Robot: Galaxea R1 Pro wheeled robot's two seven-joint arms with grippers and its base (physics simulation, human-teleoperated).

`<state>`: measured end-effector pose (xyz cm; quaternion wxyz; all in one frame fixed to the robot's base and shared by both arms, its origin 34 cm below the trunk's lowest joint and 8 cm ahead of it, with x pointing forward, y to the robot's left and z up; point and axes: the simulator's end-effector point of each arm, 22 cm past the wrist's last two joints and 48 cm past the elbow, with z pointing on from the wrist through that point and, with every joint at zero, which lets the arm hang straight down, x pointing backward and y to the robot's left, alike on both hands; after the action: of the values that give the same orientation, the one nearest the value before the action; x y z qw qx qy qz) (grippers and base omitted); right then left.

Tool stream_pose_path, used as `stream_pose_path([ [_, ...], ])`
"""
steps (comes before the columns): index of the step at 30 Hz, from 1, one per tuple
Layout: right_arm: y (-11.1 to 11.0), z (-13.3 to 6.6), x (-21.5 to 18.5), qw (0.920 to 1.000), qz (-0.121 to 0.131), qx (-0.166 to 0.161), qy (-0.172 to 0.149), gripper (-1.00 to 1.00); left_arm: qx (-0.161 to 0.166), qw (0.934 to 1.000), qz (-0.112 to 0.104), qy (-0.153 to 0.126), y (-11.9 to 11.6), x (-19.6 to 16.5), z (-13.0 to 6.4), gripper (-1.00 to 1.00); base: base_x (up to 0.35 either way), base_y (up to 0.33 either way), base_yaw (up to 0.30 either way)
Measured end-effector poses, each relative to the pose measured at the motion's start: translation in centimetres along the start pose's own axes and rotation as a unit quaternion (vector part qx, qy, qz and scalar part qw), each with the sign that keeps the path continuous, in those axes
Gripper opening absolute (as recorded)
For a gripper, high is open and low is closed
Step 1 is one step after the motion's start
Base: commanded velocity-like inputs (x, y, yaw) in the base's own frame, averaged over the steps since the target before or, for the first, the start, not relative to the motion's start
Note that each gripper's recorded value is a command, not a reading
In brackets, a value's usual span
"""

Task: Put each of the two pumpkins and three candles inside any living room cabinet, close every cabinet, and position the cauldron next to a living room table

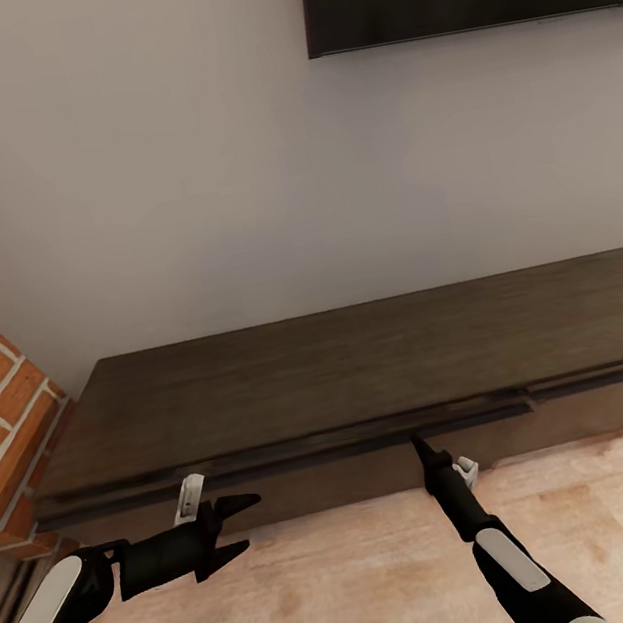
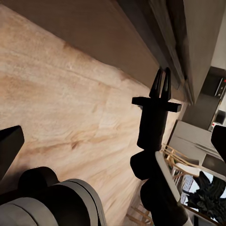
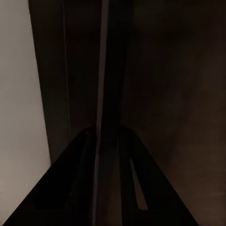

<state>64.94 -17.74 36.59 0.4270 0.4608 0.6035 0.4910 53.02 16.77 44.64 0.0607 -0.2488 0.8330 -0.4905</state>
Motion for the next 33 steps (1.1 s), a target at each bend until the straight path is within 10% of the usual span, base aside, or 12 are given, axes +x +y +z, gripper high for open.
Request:
stream_pose_path([
  [33,-0.03,-0.07,-0.89,0.9999,0.005,0.0,-0.012,-1.0,0.0,1.0,0.0,0.0,-0.01,0.01,-0.01,1.0,-0.184,0.0,0.0],
])
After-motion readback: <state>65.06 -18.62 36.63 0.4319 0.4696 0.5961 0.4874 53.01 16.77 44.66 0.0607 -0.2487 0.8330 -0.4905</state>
